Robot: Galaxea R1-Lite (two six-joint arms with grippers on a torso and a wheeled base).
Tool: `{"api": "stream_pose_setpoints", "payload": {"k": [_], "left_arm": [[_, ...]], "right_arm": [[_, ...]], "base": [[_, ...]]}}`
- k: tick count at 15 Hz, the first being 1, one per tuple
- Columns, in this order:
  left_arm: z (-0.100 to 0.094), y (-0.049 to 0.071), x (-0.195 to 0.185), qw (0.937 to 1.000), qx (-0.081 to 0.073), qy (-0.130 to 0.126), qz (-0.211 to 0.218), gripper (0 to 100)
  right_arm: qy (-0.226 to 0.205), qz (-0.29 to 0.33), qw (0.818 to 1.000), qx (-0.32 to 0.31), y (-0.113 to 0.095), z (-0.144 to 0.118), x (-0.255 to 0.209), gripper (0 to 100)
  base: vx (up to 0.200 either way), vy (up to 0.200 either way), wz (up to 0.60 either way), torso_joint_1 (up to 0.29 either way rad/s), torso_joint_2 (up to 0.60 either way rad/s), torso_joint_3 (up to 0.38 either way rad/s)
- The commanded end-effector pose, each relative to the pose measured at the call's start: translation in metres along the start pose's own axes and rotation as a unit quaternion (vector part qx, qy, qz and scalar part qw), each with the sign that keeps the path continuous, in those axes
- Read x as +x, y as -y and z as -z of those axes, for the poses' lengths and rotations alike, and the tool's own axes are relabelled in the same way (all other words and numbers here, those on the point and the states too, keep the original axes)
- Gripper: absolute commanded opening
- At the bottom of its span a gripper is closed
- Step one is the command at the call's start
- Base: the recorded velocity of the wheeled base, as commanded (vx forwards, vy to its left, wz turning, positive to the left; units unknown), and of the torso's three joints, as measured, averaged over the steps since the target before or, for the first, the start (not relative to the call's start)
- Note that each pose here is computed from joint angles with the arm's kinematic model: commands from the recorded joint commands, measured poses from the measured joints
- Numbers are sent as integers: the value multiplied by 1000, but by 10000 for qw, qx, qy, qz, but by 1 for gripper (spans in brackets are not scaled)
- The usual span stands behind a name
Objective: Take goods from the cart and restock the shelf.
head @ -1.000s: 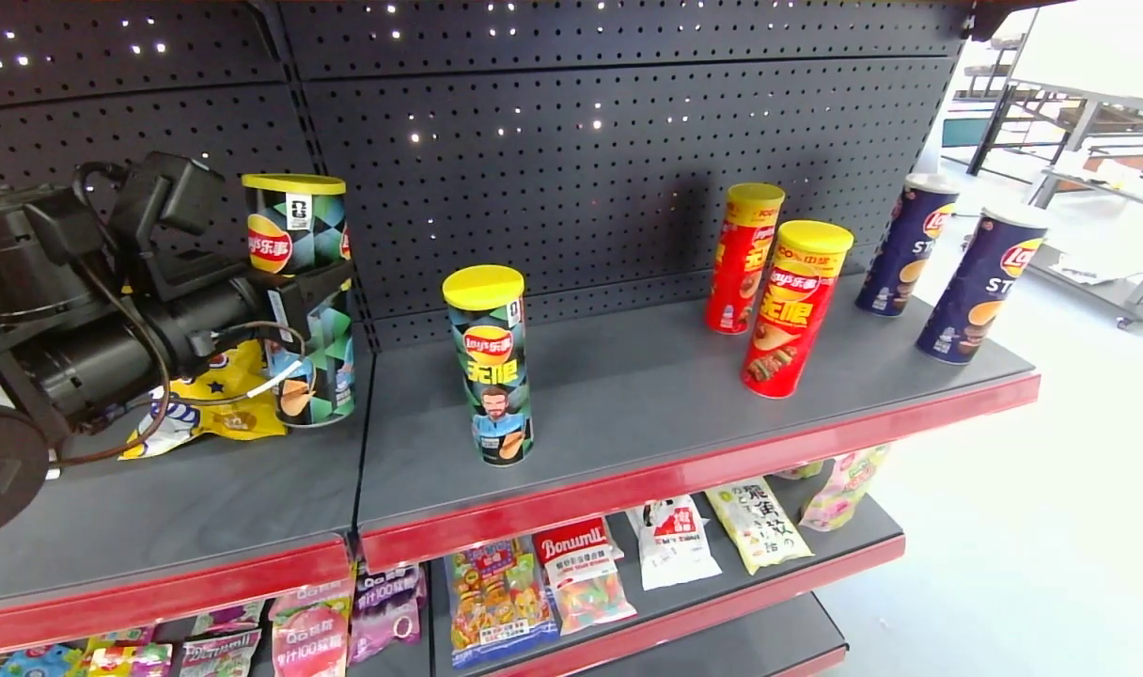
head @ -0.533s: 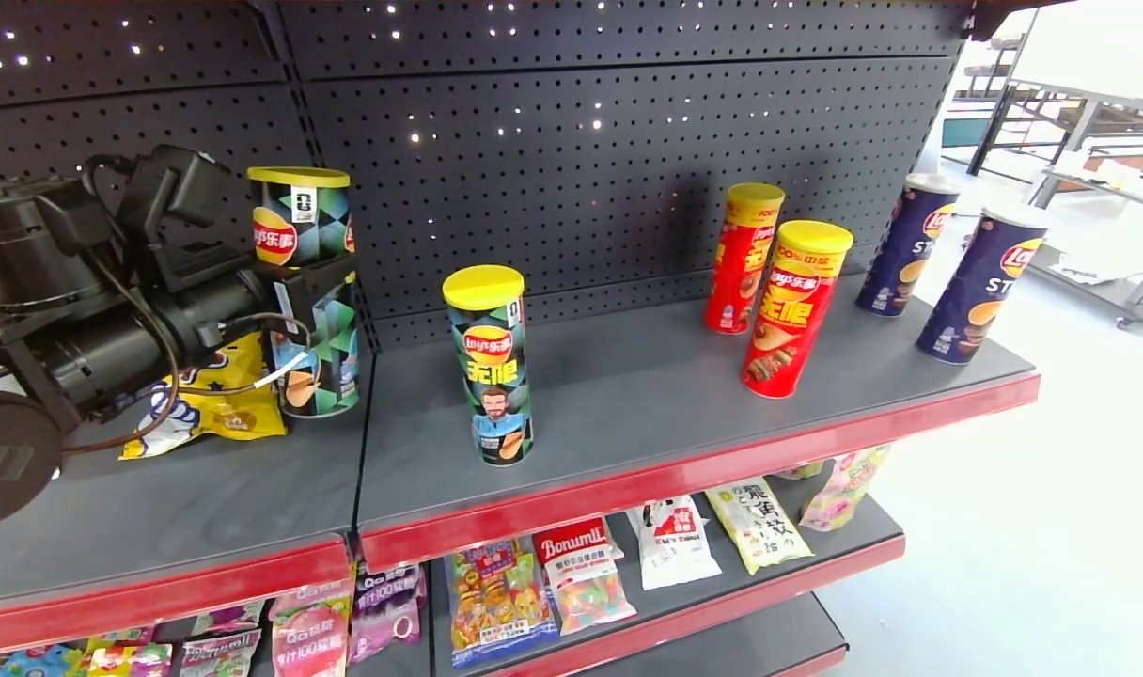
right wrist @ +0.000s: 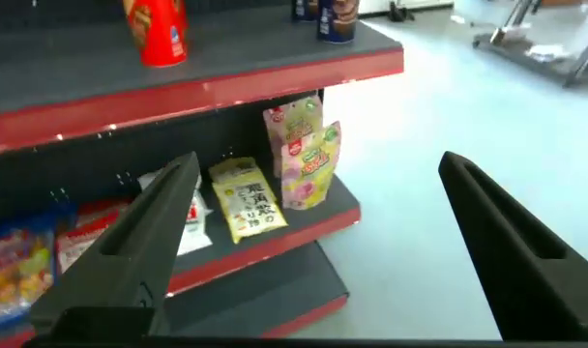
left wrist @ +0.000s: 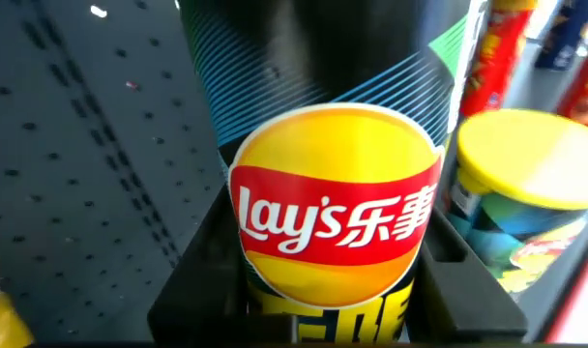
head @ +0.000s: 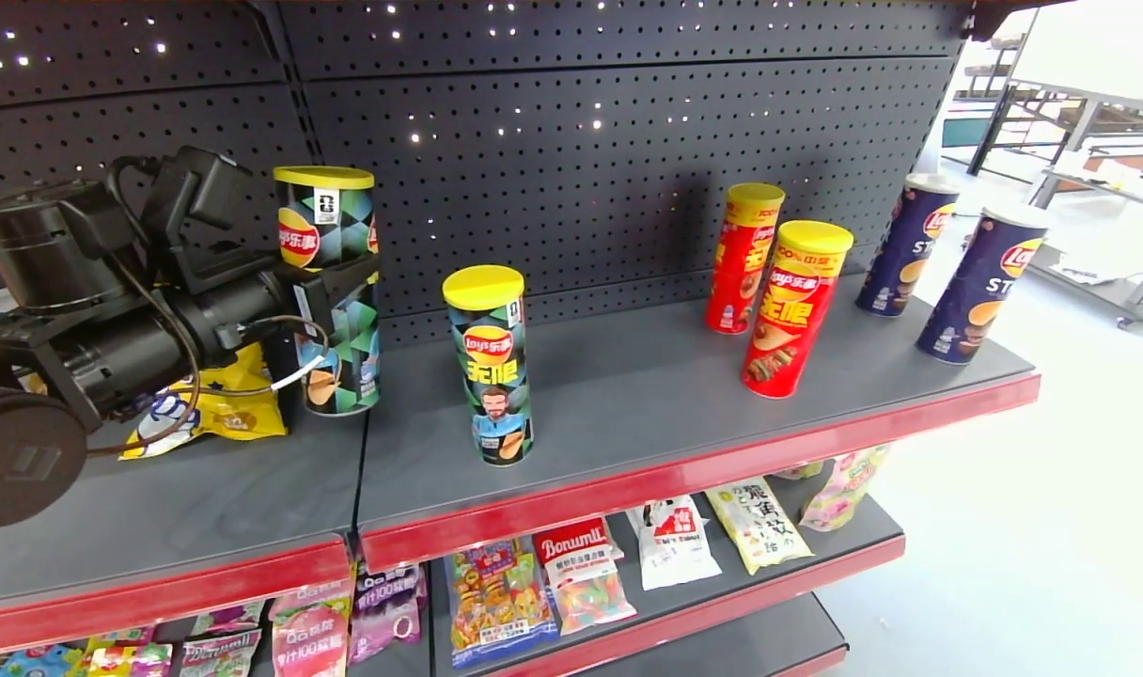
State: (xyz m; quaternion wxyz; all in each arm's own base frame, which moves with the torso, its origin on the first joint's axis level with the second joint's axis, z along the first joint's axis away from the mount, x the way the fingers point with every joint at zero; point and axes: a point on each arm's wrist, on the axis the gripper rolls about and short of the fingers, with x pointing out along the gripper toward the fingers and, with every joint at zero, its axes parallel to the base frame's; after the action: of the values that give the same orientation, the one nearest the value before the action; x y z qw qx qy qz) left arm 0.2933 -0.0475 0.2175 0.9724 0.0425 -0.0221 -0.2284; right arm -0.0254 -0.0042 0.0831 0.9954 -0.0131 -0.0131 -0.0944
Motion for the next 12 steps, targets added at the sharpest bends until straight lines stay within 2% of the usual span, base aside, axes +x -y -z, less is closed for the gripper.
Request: {"api": "stream_pose_setpoints", "payload": {"k": [1,3,4,5,10,12], "left_arm": [[5,0,5,10000,-23,-54,63,0],[8,2,7,9998,-42,-71,203,0],[10,3,10,9996,-53,-95,267,0],[11,5,12,9993,-49,-94,351,0],[10,8,20,9977,-81,80,675,0],[18,6,27,9974,-116,-10,712,0]], "right_arm": [[-14,92,9993,373,0,0,0,100],[20,-391,9992,-22,-2,0,0,100],[-4,-667,9975,229,-3,0,0,100],[-137,-981,9949,193,-5,8,1,100],[-123,-982,9950,133,-5,7,1,100],[-124,-982,9950,140,-5,7,1,100]], "base": [[0,0,0,0,0,0],[0,0,0,0,0,0],[0,0,0,0,0,0],[0,0,0,0,0,0],[0,0,0,0,0,0],[0,0,0,0,0,0]]}}
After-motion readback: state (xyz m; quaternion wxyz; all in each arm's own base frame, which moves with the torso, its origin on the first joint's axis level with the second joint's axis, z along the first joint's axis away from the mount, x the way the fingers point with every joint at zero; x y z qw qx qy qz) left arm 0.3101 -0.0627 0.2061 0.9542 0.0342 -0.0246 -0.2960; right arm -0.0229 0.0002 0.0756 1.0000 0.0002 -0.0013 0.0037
